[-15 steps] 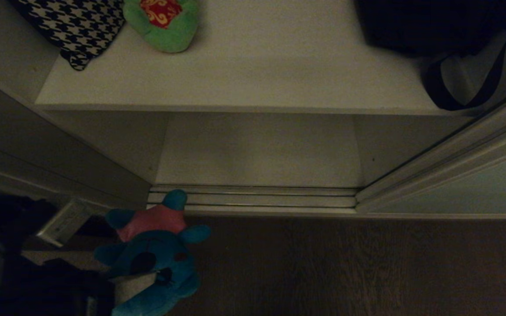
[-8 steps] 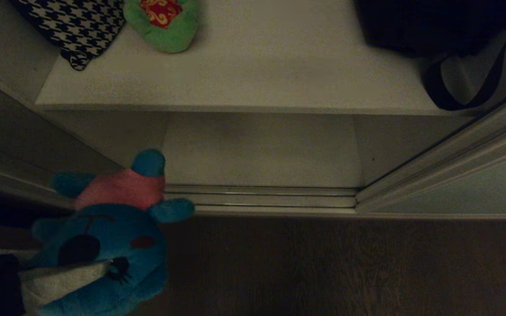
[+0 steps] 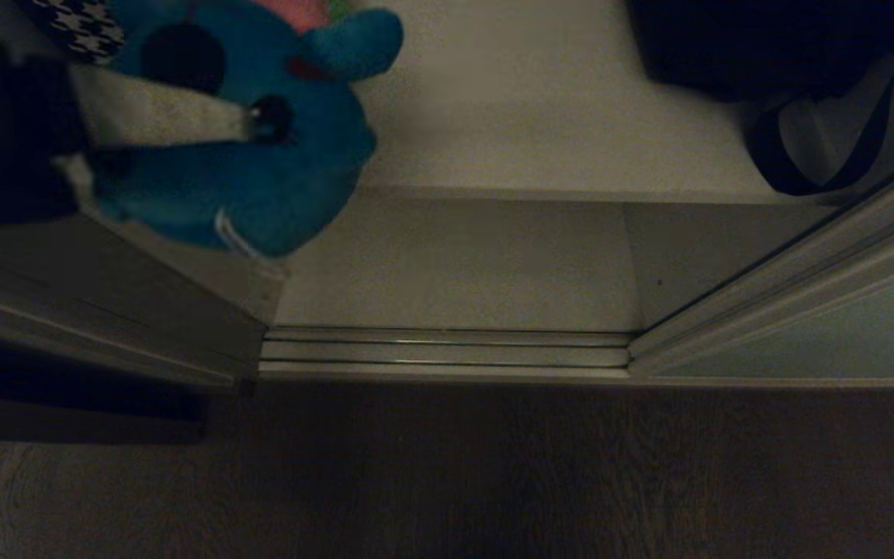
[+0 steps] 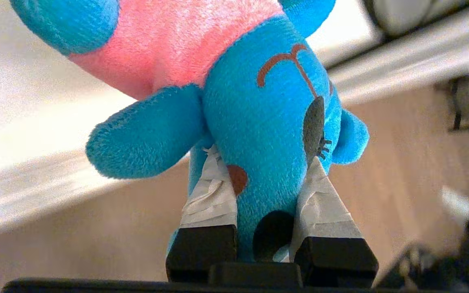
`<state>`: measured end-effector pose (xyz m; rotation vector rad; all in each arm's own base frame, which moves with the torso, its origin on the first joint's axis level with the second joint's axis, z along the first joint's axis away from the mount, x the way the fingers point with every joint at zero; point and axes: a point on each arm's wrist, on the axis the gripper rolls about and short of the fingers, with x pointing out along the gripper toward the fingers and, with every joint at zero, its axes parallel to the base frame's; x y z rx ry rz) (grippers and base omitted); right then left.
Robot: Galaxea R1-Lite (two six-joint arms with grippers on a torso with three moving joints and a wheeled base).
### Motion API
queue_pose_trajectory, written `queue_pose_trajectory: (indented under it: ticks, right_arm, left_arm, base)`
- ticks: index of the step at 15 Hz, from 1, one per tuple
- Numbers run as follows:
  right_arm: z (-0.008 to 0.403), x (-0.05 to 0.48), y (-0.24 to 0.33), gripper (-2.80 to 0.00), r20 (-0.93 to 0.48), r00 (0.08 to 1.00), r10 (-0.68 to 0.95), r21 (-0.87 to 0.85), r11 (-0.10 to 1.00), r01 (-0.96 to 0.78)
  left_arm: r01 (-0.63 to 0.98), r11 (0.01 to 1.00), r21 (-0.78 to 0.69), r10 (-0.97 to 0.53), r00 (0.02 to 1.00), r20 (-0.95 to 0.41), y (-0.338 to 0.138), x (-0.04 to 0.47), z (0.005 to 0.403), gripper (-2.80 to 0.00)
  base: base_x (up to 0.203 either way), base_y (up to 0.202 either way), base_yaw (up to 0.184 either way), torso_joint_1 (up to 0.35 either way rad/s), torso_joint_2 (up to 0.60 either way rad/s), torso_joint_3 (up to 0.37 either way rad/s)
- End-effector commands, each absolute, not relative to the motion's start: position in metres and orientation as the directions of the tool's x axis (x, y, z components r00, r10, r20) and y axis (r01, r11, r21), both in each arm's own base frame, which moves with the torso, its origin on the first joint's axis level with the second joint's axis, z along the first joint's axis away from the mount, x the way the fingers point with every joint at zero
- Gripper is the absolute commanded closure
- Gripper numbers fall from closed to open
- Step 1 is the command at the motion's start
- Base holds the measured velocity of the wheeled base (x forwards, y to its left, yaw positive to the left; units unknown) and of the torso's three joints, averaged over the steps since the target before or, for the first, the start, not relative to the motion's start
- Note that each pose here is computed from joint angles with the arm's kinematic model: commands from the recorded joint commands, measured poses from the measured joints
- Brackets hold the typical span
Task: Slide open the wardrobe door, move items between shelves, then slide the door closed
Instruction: Place the blue doll on the higher shelf
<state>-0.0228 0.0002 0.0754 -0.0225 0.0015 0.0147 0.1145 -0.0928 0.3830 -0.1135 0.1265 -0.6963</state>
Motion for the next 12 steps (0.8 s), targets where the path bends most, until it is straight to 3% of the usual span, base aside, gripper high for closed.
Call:
queue_pose_trajectory:
  ticks: [1,7,12]
  right_arm:
    - [0.075,-0.023,0.0,0.0,0.002,1.0,0.016,-0.023,1.0,-0.016]
    - [0.075,-0.023,0.0,0.0,0.002,1.0,0.015,-0.023,1.0,-0.015]
    - [0.075,-0.023,0.0,0.0,0.002,1.0,0.015,-0.023,1.0,-0.015]
  left_arm:
    - [0.625,0.766,-0.148,-0.642,0.756,-0.131,-0.134,0.165,0.384,0.0]
    - [0.501,0.849,-0.168,-0.509,0.861,-0.004,-0.202,0.253,0.385,0.0]
    - [0.464,0.861,-0.207,-0.445,0.886,0.133,-0.221,0.286,0.385,0.0]
  base:
    - [0.0,0.0,0.0,0.0,0.0,0.0]
    - [0.0,0.0,0.0,0.0,0.0,0.0]
    - [0.0,0.0,0.0,0.0,0.0,0.0]
